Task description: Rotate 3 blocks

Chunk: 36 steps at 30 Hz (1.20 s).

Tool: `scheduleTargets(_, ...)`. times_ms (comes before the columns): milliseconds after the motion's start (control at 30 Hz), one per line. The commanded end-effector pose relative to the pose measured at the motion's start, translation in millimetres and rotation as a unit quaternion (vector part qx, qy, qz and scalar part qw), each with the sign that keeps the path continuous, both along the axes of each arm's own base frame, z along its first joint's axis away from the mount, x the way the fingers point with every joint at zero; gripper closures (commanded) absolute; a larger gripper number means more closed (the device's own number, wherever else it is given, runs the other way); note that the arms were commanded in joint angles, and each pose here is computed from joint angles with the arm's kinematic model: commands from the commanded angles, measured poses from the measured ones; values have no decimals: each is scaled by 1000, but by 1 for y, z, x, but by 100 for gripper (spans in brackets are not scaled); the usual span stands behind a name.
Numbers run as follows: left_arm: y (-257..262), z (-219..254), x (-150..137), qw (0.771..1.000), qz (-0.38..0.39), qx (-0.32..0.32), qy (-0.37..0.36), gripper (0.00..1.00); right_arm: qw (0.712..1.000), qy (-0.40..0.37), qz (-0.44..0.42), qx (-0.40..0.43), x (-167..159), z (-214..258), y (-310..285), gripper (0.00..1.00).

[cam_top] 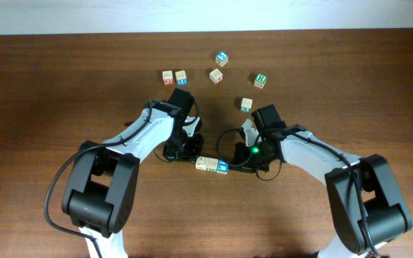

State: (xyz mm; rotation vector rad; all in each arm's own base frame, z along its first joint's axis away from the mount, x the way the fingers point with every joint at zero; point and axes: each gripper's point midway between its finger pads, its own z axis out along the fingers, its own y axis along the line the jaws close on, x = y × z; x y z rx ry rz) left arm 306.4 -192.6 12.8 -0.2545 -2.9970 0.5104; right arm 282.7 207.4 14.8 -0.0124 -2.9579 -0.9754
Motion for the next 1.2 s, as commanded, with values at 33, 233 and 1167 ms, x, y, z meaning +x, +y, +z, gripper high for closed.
scheduleTargets(33,-5,-1,-1,1000,2,-6,5,100,996,47,-60,-39,-3,-8,-9,96)
scheduleTargets(233,-5,-1,-1,1000,2,-6,6,100,995,61,-69,-23,-2,-5,-14,96)
scheduleTargets(1167,-7,0,-3,1000,2,-12,11,100,999,10,4,51,-1,4,27,96)
